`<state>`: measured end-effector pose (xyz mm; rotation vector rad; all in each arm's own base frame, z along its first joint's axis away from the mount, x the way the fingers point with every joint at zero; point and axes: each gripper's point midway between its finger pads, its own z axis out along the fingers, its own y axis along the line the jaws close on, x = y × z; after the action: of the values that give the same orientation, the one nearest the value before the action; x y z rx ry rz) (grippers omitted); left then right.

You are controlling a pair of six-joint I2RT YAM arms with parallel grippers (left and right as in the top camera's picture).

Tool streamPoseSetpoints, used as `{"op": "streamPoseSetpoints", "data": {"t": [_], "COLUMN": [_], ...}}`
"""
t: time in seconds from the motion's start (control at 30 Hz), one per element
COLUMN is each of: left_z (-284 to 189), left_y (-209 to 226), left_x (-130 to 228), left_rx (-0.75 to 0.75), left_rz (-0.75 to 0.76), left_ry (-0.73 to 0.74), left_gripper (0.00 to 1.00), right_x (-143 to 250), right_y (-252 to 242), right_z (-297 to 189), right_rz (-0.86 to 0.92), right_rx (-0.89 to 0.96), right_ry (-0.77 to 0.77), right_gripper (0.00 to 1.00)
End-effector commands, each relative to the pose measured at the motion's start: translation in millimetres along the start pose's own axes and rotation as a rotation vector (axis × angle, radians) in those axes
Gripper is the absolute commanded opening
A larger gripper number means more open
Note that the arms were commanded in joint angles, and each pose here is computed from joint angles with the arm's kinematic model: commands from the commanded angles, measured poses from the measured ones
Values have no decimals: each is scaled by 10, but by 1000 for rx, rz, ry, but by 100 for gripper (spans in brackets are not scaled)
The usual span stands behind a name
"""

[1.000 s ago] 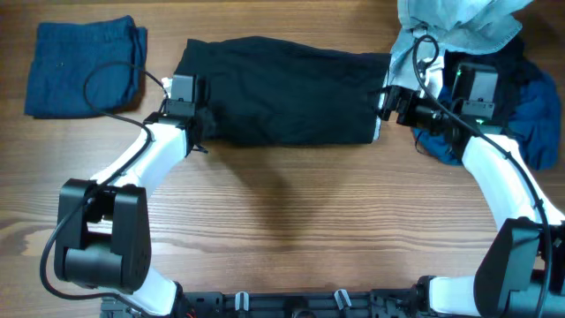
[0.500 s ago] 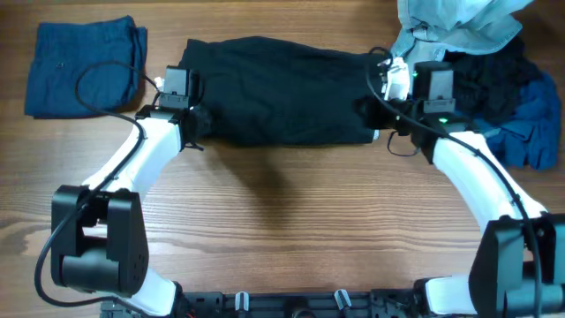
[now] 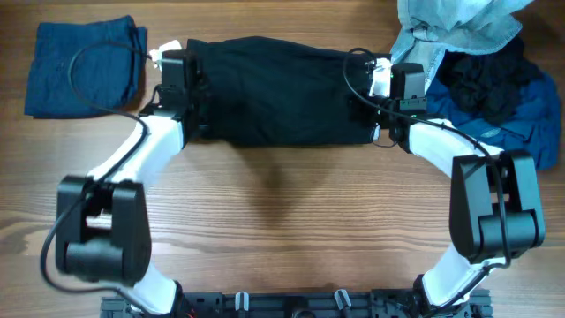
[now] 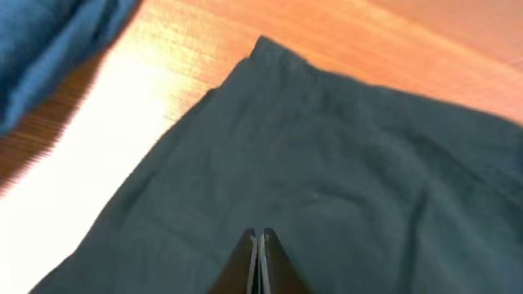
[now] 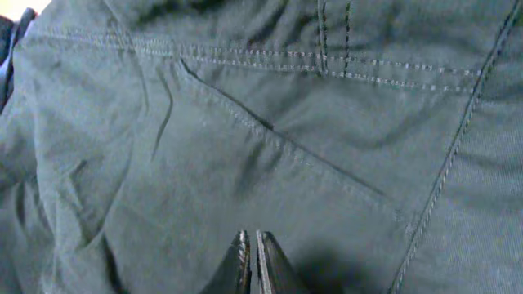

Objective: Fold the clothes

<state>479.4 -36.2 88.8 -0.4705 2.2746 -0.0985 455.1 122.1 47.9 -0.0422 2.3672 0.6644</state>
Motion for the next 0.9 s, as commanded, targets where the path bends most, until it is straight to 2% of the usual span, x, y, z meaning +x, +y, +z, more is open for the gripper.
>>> {"op": "streamPoseSetpoints", "data": {"t": [0.0, 0.1, 0.2, 0.4, 0.47, 0.63, 0.73, 0.8, 0.87], "left_z": [342, 560, 647, 557, 482, 136, -94, -221, -354], "left_y": [110, 201, 267, 426, 521, 706, 645, 678, 774], "left_x": [350, 672, 833, 1105, 1262, 1788, 2065, 2167, 2239], "left_rx": [-51, -84, -105, -172, -210, -308, -275, -294, -347], "left_rz": [22, 36, 32, 18, 32, -68, -105, -108, -93], "left_ry": [80, 150, 187, 301, 372, 623, 792, 859, 910], "left_gripper": [4, 4, 4, 4, 5, 8, 17, 15, 9], "right_x": [-72, -81, 24, 630, 799, 1203, 1446, 1554, 1636], "right_y": [-131, -204, -256, -324, -322, -209, -200, -201, -185], "right_z": [62, 98, 173, 315, 273, 129, 0, -69, -140], "right_rz": [22, 34, 97, 281, 312, 401, 451, 465, 460], "right_rx": [69, 98, 104, 91, 100, 74, 104, 120, 123], "right_ry": [-32, -47, -22, 181, 250, 431, 537, 585, 627], "right_gripper": [6, 7, 9, 8, 7, 4, 4, 4, 4]}}
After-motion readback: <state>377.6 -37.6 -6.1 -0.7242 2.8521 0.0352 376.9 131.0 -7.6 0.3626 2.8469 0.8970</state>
